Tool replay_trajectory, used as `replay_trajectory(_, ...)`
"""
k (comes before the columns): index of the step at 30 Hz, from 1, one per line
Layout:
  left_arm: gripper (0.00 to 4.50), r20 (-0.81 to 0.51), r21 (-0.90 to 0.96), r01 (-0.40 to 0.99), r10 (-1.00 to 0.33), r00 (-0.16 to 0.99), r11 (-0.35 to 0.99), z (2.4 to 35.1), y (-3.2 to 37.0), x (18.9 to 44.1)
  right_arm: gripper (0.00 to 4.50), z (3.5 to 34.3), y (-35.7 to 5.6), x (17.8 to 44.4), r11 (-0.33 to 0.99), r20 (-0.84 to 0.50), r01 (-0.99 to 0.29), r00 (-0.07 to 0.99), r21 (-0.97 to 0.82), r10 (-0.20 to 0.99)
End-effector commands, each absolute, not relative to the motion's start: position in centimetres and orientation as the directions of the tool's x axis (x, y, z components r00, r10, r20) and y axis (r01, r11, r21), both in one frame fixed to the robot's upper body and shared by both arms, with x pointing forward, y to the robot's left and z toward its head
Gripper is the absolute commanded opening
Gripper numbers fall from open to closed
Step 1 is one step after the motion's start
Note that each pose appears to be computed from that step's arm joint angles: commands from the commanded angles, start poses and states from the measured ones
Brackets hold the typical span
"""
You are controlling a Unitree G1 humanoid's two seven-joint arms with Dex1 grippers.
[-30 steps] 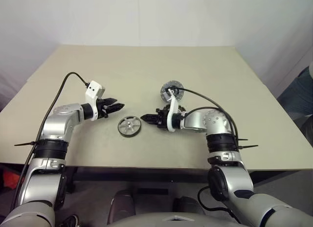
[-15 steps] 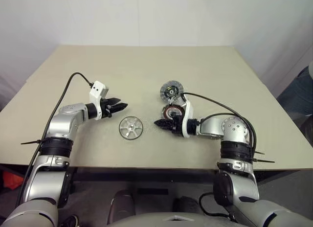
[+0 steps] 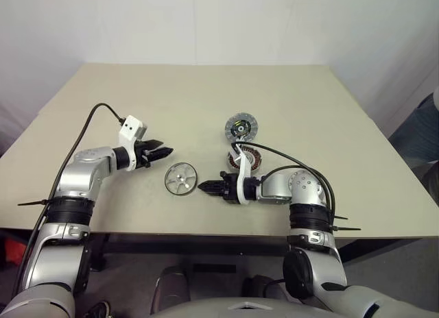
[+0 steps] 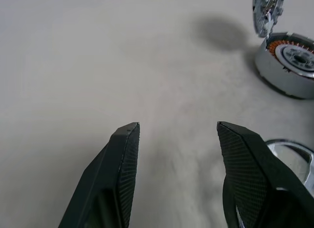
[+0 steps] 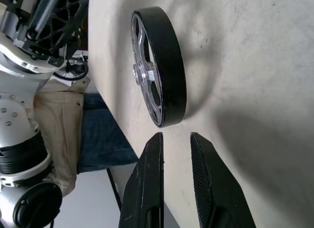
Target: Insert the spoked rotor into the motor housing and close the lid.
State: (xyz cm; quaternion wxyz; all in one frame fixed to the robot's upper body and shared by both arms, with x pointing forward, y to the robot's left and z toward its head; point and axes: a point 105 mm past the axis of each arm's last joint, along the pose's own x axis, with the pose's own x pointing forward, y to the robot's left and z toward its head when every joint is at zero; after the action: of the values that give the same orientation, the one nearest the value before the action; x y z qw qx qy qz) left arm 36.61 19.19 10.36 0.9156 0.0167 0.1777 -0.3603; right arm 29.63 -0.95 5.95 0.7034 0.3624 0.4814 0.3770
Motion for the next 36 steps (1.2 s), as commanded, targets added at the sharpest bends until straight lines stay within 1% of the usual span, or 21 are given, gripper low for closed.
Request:
replay_trajectory(1, 2.66, -0.292, -0.055, 0.663, -0.647, 0.704, 0.747, 12.3, 19.6, 36.8, 0.91, 7.1, 0.5, 30.5, 0.424, -0.367, -0.23, 0.253, 0.876, 0.895)
replay_trajectory(6, 2.66, -0.294, -0.051, 0.659, -0.642, 0.708, 0.75, 12.2, 19.6, 36.7, 0.91, 7.1, 1.5, 31.2, 0.423, -0.362, -0.239, 0.261, 0.874, 0.895)
replay_trajectory(12, 2.66, -0.294, -0.047, 0.658, -0.64, 0.71, 0.752, 12.2, 19.6, 36.7, 0.91, 7.2, 1.7, 31.9, 0.422, -0.353, -0.242, 0.281, 0.874, 0.892)
replay_trajectory(16, 2.66, -0.294, -0.046, 0.661, -0.642, 0.708, 0.749, 12.2, 19.3, 36.9, 0.91, 7.0, 1.7, 32.6, 0.438, -0.36, -0.222, 0.317, 0.871, 0.878)
replay_trajectory(19, 2.66, -0.292, -0.045, 0.662, -0.644, 0.707, 0.748, 12.2, 19.2, 37.0, 0.38, 7.4, 1.6, 33.0, 0.423, -0.341, -0.211, 0.335, 0.881, 0.878)
replay_trajectory(20, 2.66, -0.292, -0.045, 0.663, -0.644, 0.707, 0.748, 12.2, 19.1, 37.1, 0.28, 7.6, 1.5, 33.0, 0.416, -0.334, -0.215, 0.335, 0.883, 0.881)
replay_trajectory(24, 2.66, -0.29, -0.046, 0.663, -0.645, 0.707, 0.747, 12.2, 19.1, 37.2, 0.28, 8.3, 1.2, 33.0, 0.405, -0.32, -0.232, 0.329, 0.884, 0.888)
replay_trajectory(27, 2.66, -0.289, -0.048, 0.663, -0.646, 0.707, 0.747, 12.1, 19.0, 37.3, 0.28, 9.3, 0.6, 33.4, 0.396, -0.302, -0.247, 0.345, 0.885, 0.889)
replay_trajectory(28, 2.66, -0.288, -0.049, 0.664, -0.647, 0.706, 0.747, 12.1, 19.0, 37.3, 0.28, 9.7, 0.3, 33.4, 0.386, -0.289, -0.253, 0.349, 0.887, 0.892)
replay_trajectory(31, 2.66, -0.287, -0.059, 0.663, -0.649, 0.704, 0.746, 11.7, 18.8, 37.2, 0.28, 12.8, -2.1, 33.8, 0.342, -0.216, -0.303, 0.381, 0.889, 0.899)
replay_trajectory(33, 2.66, -0.288, -0.067, 0.662, -0.65, 0.703, 0.746, 11.5, 18.8, 37.1, 0.28, 14.0, -3.8, 33.9, 0.345, -0.2, -0.319, 0.41, 0.882, 0.89)
replay_trajectory(34, 2.66, -0.288, -0.07, 0.661, -0.65, 0.703, 0.747, 11.3, 18.8, 37.1, 0.28, 14.4, -4.7, 34.1, 0.359, -0.201, -0.32, 0.435, 0.877, 0.878)
replay_trajectory(36, 2.66, -0.284, -0.082, 0.661, -0.653, 0.702, 0.746, 11.0, 18.6, 37.0, 0.28, 15.1, -8.0, 35.1, 0.424, -0.218, -0.298, 0.535, 0.855, 0.816)
